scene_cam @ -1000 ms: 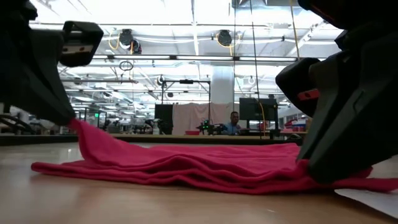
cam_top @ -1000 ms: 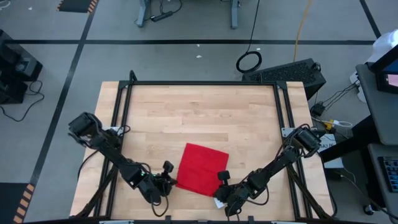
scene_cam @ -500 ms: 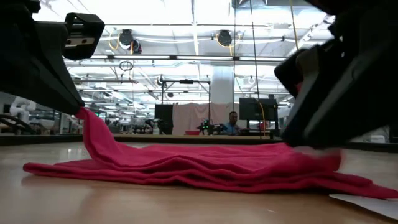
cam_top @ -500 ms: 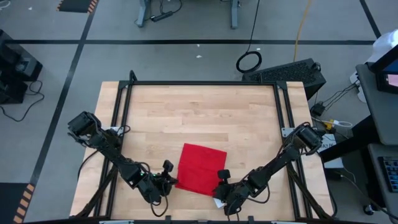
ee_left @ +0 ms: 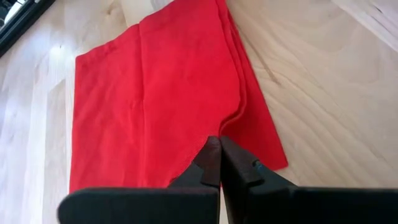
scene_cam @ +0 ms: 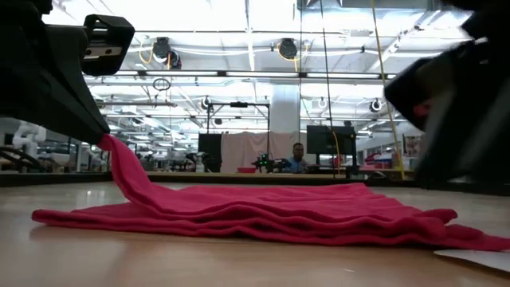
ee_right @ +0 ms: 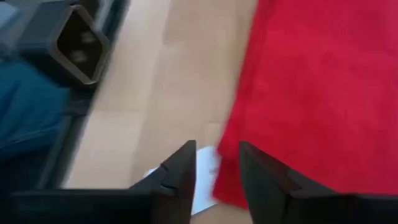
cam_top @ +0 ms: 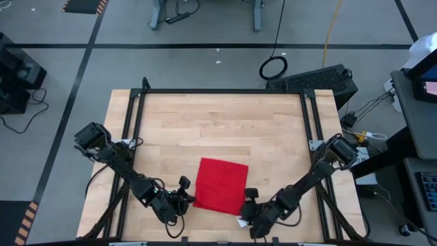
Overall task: Roll napkin
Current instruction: Fold the red napkin
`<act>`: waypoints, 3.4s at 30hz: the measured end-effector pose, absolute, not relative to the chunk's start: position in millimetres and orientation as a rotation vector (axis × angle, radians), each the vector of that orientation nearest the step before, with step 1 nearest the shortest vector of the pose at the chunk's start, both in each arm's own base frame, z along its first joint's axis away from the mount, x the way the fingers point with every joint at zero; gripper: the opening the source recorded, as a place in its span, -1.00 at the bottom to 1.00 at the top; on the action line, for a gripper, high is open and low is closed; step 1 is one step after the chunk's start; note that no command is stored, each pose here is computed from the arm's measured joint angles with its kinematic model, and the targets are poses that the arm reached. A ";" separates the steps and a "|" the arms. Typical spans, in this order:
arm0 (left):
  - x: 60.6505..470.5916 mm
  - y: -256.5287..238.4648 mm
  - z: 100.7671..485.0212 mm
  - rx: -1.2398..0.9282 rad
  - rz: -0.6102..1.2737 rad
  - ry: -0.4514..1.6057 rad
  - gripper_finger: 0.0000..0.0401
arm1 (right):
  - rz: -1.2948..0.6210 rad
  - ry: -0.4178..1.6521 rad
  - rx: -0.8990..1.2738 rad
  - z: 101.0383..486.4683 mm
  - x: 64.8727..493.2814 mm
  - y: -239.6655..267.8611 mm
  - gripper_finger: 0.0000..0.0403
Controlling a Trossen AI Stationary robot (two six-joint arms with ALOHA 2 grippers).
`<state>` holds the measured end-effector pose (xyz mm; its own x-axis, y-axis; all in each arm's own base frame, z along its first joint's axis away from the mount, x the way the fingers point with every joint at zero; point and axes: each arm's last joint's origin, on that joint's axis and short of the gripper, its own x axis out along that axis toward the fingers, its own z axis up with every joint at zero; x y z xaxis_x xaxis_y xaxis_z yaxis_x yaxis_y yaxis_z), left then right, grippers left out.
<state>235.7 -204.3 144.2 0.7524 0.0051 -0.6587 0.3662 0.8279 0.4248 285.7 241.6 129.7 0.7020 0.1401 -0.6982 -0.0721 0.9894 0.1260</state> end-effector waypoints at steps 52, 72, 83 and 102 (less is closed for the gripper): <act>238.4 -199.9 165.1 0.510 -0.194 0.622 -1.00 | 0.067 0.745 -0.009 129.0 284.9 239.8 -0.88; 244.0 -205.6 177.4 0.496 -0.247 0.501 -1.00 | 0.076 0.818 0.000 188.6 259.0 218.0 -0.98; 246.2 -183.4 222.5 0.552 -0.040 0.337 -1.00 | 0.015 0.807 -0.102 247.0 232.8 172.0 -0.99; 250.9 -176.5 231.0 0.421 -0.208 0.318 -1.00 | 0.059 0.816 -0.037 261.0 225.9 162.6 -0.98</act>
